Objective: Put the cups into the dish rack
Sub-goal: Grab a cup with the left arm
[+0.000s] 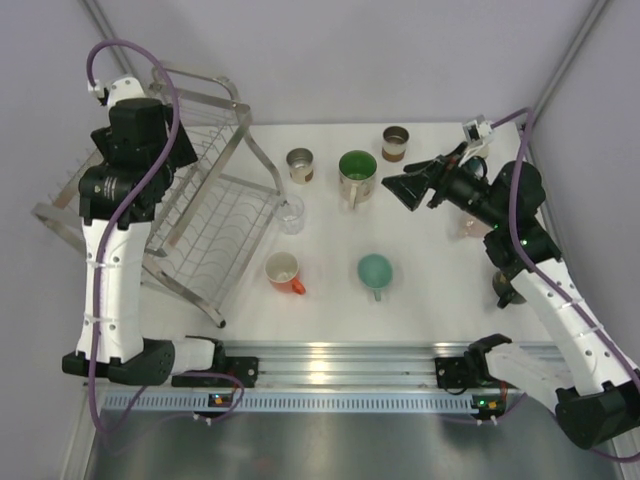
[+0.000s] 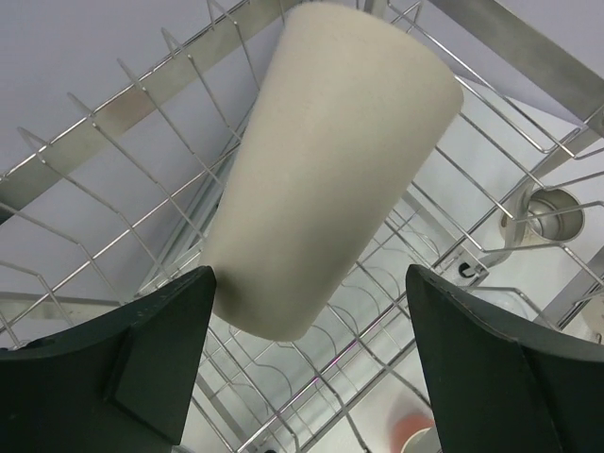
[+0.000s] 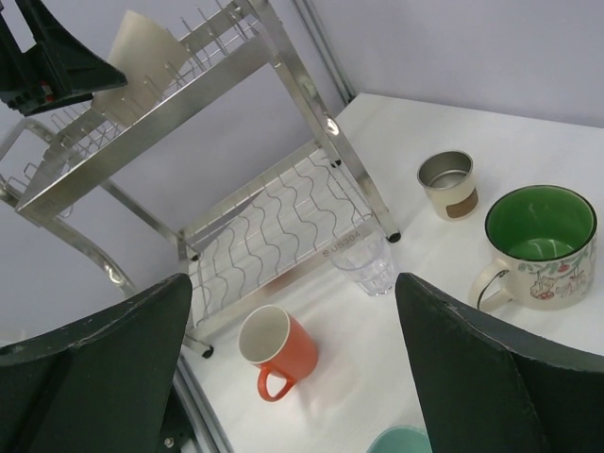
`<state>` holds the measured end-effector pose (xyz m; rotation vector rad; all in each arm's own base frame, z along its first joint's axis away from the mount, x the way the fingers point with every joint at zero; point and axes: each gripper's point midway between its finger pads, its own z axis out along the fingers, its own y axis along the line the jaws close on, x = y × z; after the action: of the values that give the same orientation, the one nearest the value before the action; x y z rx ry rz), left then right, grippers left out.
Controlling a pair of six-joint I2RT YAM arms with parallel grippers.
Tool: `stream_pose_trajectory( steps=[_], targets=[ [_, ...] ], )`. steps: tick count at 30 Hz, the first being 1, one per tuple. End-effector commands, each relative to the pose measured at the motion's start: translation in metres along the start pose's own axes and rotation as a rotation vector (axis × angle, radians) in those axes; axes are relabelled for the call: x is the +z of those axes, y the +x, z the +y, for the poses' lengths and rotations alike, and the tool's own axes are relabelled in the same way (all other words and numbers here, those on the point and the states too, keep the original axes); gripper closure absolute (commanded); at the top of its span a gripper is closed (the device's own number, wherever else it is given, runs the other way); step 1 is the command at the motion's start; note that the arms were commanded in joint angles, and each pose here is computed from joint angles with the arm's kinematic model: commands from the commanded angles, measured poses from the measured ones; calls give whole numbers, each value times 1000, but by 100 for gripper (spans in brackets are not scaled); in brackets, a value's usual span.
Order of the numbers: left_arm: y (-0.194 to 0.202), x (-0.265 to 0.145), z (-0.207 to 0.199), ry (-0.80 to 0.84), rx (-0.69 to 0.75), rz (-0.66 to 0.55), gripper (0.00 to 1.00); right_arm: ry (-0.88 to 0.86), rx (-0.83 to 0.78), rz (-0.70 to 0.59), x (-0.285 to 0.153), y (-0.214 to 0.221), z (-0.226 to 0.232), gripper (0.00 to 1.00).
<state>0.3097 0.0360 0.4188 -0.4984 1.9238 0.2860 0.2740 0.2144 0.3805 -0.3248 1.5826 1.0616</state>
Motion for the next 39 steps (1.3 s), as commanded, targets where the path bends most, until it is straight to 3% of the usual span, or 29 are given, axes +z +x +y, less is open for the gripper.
stream_pose_trajectory(
  steps=[1, 20, 25, 34, 39],
  targets=[
    [7, -6, 10, -12, 20, 2, 12, -58, -46, -44, -9, -15, 21, 11],
    [16, -1, 26, -109, 23, -3, 10, -26, -78, -55, -27, -16, 26, 11],
    [2, -3, 18, -52, 14, -68, 11, -9, -91, -64, -31, -16, 24, 11],
    [19, 12, 12, -46, 29, -18, 12, 6, -108, -59, -32, -14, 20, 11],
    [6, 18, 5, -27, 34, -69, 12, 35, -128, -63, -35, -14, 16, 11]
  ],
)
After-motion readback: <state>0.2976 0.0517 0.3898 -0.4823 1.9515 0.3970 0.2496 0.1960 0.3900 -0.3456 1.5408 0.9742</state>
